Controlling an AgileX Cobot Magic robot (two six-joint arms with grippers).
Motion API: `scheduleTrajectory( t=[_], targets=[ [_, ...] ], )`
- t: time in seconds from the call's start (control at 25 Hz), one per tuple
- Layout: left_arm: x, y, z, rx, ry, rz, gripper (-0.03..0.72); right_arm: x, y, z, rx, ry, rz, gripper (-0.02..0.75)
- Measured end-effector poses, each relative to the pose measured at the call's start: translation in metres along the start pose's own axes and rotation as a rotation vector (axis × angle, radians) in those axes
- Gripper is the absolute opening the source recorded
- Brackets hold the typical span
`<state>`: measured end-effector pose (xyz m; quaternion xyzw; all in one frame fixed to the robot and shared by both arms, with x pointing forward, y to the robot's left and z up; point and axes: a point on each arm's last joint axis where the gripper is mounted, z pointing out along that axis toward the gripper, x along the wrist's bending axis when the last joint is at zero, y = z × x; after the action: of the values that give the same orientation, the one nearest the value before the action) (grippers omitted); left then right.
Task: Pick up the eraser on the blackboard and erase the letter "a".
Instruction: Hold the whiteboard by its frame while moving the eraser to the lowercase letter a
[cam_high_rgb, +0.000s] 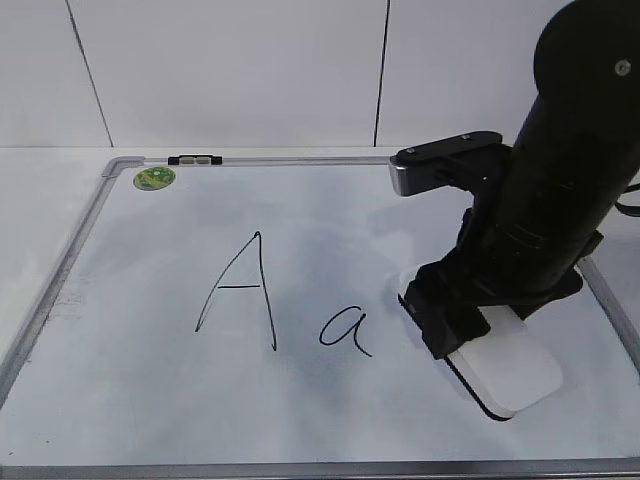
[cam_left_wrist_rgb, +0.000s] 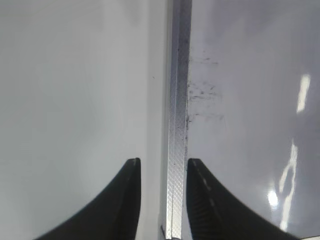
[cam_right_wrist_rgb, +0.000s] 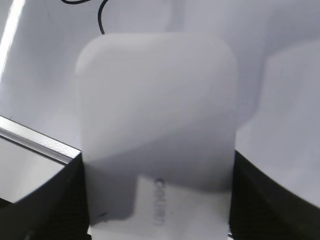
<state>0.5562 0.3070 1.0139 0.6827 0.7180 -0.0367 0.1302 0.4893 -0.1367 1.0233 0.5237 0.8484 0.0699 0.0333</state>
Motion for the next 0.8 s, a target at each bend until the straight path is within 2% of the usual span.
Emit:
scheduleTrajectory(
  t=[0.28,0.6,0.8],
  targets=[
    [0.001,0.008,0.041,0.113,-0.011,0.009,0.235,0.0,0.0,0.0,0.0,0.0,0.0,0.531],
    [0.007,0.017,0.065,0.11,-0.012,0.01,0.234,0.0,0.0,0.0,0.0,0.0,0.0,0.531],
    [0.003,0.021,0.075,0.091,-0.027,0.045,0.234,0.0,0.0,0.0,0.0,0.0,0.0,0.531]
  ],
)
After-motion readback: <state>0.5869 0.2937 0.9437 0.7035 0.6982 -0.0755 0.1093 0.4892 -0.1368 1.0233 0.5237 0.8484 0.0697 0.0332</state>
